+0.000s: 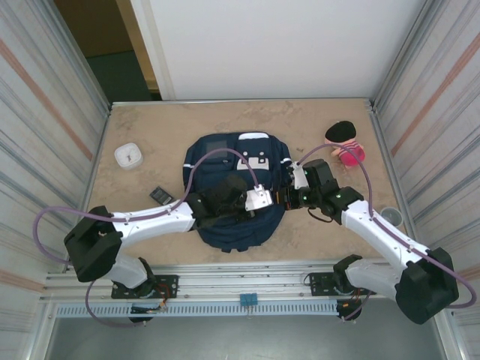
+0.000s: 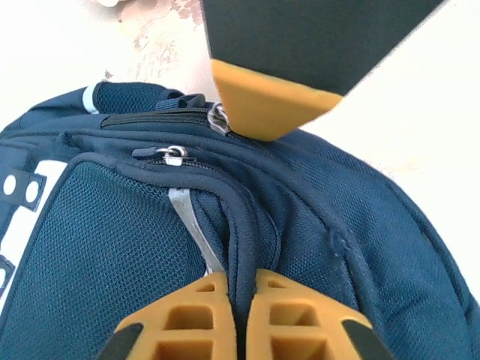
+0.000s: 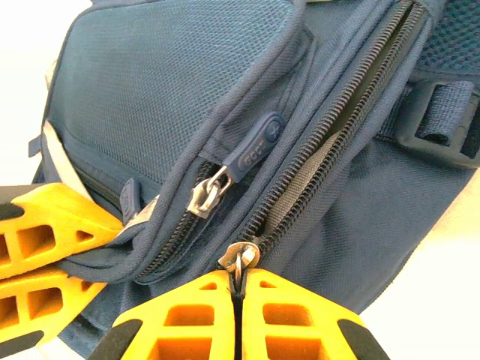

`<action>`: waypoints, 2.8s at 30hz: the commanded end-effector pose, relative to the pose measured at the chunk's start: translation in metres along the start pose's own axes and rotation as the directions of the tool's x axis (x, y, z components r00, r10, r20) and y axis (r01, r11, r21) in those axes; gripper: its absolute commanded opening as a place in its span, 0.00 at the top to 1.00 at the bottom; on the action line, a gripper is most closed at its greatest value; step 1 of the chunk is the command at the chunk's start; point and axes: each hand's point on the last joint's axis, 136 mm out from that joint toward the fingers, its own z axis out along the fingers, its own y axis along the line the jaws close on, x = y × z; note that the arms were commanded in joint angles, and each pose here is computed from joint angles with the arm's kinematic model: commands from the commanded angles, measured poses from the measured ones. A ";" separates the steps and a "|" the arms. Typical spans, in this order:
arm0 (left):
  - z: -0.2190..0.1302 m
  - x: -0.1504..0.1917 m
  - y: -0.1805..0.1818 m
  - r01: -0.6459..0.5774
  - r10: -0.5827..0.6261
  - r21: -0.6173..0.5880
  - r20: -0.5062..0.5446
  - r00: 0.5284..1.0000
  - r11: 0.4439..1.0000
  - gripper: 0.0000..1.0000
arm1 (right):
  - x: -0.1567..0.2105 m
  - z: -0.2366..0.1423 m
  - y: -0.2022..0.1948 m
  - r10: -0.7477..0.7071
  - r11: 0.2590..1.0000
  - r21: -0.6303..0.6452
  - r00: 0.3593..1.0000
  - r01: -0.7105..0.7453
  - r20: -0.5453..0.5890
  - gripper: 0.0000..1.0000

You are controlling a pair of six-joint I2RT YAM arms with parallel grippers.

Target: Pack the student bag

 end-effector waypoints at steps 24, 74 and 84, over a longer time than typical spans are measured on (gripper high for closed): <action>-0.054 -0.011 -0.041 -0.081 0.021 0.277 0.214 0.976 0.957 1.00 | -0.071 0.019 -0.080 0.065 0.991 0.105 0.983 -0.084 0.169 0.86; -0.047 -0.015 -0.029 -0.062 -0.008 0.246 0.274 0.962 0.967 0.90 | 0.015 0.008 0.063 -0.198 0.820 -0.561 0.976 0.114 -0.091 0.31; -0.043 -0.007 -0.011 -0.039 0.003 0.159 0.223 0.975 0.986 0.92 | 0.025 -0.007 0.079 -0.215 0.831 -0.548 0.965 0.099 -0.151 0.57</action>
